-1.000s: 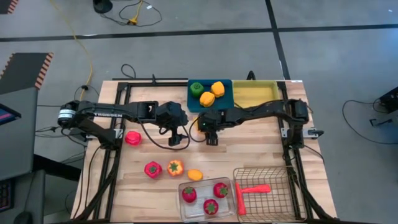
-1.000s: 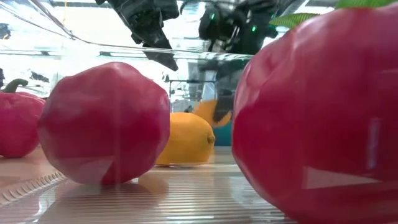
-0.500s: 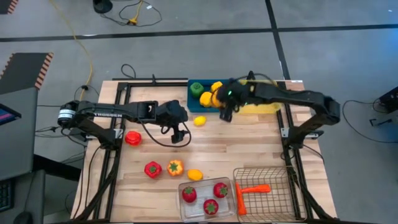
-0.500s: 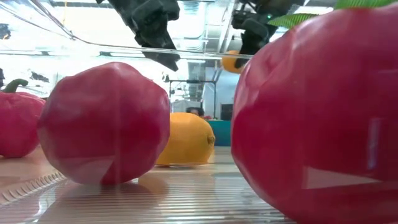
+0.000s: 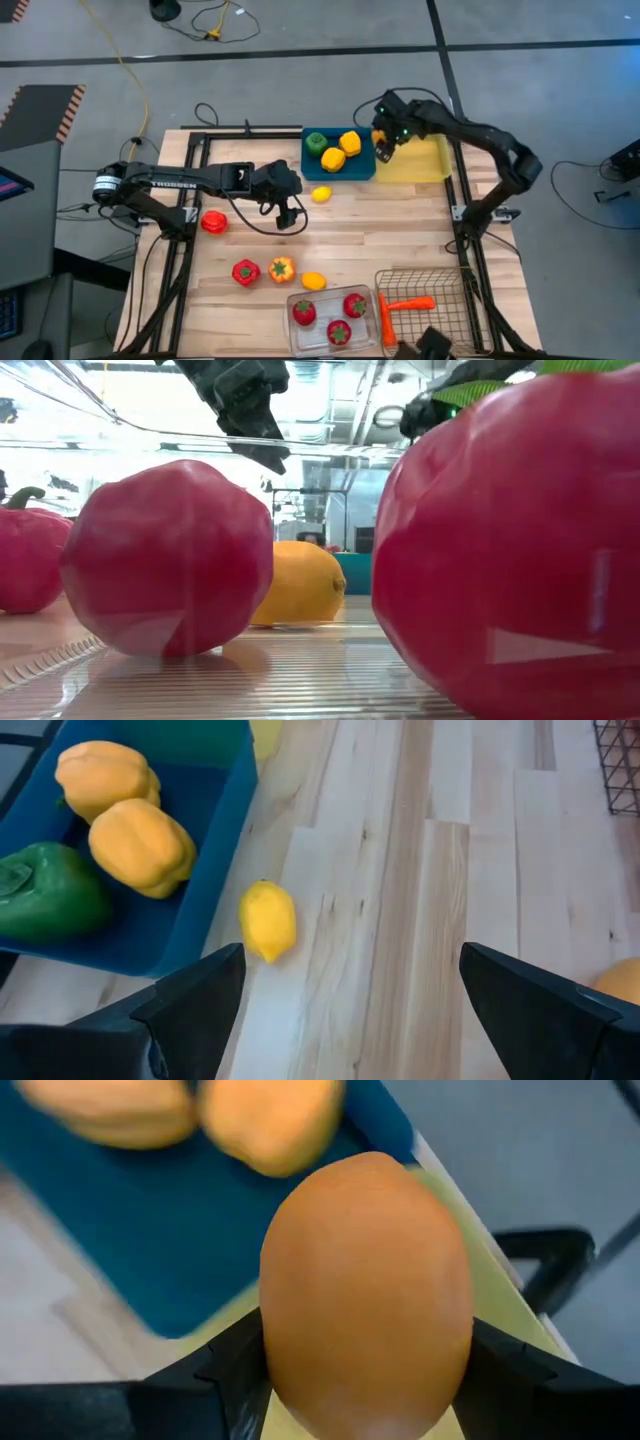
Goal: Sort produce into baskets
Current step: Put the lemon into the yellow bin
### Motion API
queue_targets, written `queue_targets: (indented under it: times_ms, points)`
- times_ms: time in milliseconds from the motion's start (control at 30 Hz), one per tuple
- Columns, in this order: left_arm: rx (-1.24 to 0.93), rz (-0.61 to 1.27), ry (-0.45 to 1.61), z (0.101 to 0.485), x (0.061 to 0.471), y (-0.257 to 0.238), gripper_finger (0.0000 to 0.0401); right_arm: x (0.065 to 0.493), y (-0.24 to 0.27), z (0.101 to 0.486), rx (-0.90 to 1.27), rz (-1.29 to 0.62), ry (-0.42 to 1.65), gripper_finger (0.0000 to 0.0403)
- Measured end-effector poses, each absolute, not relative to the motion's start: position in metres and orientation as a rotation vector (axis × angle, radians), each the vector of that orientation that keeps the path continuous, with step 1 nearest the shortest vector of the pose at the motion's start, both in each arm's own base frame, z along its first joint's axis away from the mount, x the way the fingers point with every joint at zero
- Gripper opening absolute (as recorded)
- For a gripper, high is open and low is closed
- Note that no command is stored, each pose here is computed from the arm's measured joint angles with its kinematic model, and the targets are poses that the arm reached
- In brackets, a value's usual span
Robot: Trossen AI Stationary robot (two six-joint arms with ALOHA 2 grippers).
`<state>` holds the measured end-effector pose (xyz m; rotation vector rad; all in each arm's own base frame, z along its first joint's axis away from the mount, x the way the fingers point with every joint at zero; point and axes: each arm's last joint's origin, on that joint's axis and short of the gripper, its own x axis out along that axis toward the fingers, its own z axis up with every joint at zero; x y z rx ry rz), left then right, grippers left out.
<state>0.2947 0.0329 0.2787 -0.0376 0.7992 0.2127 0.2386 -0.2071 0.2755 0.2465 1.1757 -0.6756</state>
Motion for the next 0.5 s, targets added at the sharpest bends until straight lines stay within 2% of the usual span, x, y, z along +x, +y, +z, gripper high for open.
queue_targets:
  times_ms: [233, 500]
  points:
    - [-0.038, 0.212, 0.799, 0.279, 0.295, 0.033, 0.0357, 0.224, -0.239, 0.252, 0.344, -0.742, 1.253, 0.0271]
    - [-0.039, 0.225, 0.796, 0.279, 0.295, 0.033, 0.0357, 0.219, -0.241, 0.244, 0.378, -0.733, 1.322, 0.0271]
